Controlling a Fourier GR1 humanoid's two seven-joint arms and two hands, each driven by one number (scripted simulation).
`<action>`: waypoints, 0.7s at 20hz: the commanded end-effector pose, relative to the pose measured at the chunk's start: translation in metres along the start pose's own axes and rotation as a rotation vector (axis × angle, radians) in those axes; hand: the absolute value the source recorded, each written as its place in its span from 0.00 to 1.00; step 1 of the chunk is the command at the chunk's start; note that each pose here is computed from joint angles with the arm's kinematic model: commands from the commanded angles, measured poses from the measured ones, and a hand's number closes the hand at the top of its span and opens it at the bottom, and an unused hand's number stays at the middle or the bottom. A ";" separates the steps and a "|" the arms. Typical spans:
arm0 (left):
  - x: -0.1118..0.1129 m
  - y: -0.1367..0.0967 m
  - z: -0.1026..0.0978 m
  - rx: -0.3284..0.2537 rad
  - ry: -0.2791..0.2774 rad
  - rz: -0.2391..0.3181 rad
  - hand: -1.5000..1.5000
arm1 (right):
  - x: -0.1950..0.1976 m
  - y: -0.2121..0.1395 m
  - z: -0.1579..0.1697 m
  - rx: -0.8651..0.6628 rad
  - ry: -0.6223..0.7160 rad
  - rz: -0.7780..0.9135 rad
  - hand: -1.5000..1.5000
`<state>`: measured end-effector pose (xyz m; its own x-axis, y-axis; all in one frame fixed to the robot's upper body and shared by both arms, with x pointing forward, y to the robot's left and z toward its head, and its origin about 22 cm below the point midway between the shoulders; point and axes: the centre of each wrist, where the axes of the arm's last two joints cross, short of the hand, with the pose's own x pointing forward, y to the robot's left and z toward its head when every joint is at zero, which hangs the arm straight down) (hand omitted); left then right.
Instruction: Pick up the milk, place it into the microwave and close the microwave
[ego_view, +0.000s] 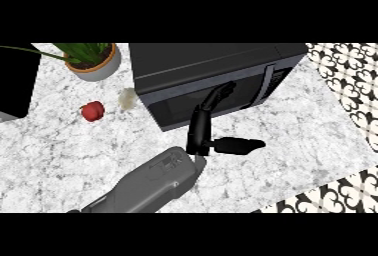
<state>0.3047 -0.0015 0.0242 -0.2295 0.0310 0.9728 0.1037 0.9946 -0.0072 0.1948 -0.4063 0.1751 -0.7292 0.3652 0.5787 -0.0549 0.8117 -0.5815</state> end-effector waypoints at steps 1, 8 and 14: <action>0.008 0.004 -0.023 0.061 -0.012 -0.004 0.00 | 0.000 -0.004 -0.007 0.015 -0.015 0.010 1.00; 0.005 0.004 -0.022 0.065 -0.015 0.004 0.00 | -0.003 -0.011 -0.017 0.009 -0.019 0.035 1.00; 0.007 0.002 -0.023 0.059 -0.037 0.009 0.00 | -0.040 0.032 0.007 -0.074 0.014 -0.390 0.00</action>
<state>0.3059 -0.0043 0.0256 -0.2606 0.0618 0.9635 0.1182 0.9925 -0.0316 0.2134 -0.3997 0.1412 -0.6862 0.1235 0.7168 -0.2150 0.9070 -0.3621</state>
